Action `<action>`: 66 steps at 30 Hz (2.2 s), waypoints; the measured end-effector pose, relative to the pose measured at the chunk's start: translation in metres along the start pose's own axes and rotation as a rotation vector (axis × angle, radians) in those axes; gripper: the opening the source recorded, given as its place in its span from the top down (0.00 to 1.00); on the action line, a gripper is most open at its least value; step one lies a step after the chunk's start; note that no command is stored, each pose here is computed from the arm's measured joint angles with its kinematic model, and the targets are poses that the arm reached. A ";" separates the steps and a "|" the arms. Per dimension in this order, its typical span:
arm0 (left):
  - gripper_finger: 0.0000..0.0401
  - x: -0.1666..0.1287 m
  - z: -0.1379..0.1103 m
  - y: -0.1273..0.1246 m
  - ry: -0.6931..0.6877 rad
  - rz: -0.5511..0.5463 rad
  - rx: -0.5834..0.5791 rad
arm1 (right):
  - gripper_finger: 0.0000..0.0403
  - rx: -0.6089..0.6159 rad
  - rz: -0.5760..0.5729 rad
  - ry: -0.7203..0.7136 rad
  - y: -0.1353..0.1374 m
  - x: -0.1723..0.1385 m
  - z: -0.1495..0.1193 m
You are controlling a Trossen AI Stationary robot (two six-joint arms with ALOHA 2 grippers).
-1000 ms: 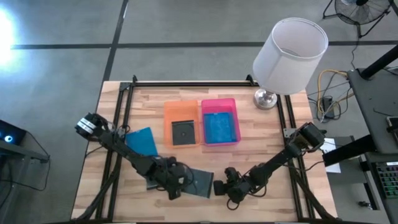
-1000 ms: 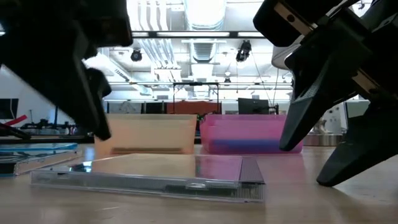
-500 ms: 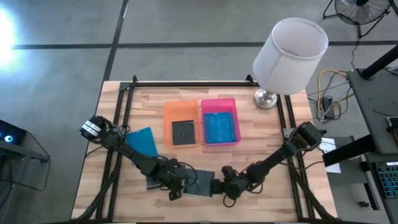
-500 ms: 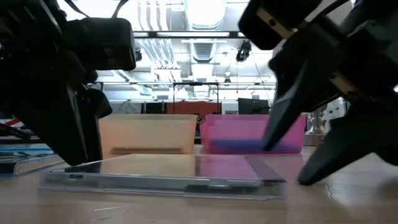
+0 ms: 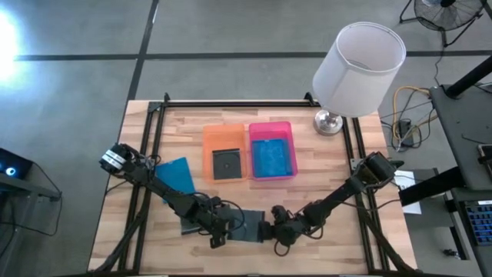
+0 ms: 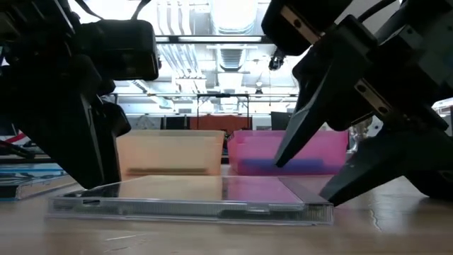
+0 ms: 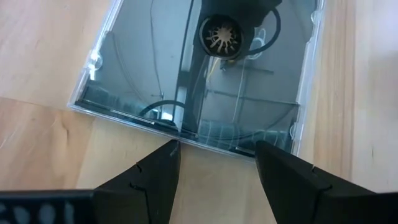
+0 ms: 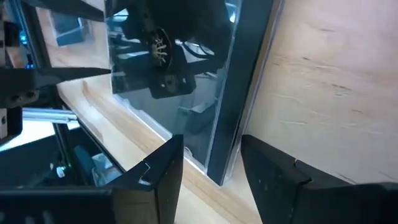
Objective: Pick & place jewel cases by type
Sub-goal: Put the bottom black cd case into the orange bin
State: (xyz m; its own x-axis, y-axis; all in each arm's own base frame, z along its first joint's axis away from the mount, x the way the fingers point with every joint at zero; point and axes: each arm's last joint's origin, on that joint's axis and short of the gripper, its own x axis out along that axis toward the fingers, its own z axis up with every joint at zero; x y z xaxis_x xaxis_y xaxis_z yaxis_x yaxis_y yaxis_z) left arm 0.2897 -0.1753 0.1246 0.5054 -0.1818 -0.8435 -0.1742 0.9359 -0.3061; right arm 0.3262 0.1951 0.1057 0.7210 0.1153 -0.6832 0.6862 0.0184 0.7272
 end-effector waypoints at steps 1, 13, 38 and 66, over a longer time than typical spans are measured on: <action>0.51 0.000 0.000 0.000 0.000 -0.001 0.001 | 0.60 -0.023 0.010 -0.004 0.002 -0.002 0.000; 0.51 0.003 0.000 0.001 0.000 -0.010 -0.005 | 0.60 -0.145 0.139 -0.019 0.032 -0.026 -0.003; 0.51 0.002 0.004 0.000 -0.023 -0.030 -0.035 | 0.60 -0.307 0.276 -0.097 0.082 -0.031 0.004; 0.51 -0.042 0.015 0.003 -0.177 0.013 -0.043 | 0.60 -0.439 0.381 -0.102 0.091 -0.030 0.007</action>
State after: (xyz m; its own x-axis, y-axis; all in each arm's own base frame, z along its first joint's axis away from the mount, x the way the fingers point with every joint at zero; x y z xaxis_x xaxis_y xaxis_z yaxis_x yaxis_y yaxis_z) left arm 0.2805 -0.1602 0.1652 0.6429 -0.1108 -0.7579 -0.2154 0.9234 -0.3177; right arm 0.3679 0.1862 0.1914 0.9296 0.0984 -0.3551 0.2881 0.4066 0.8670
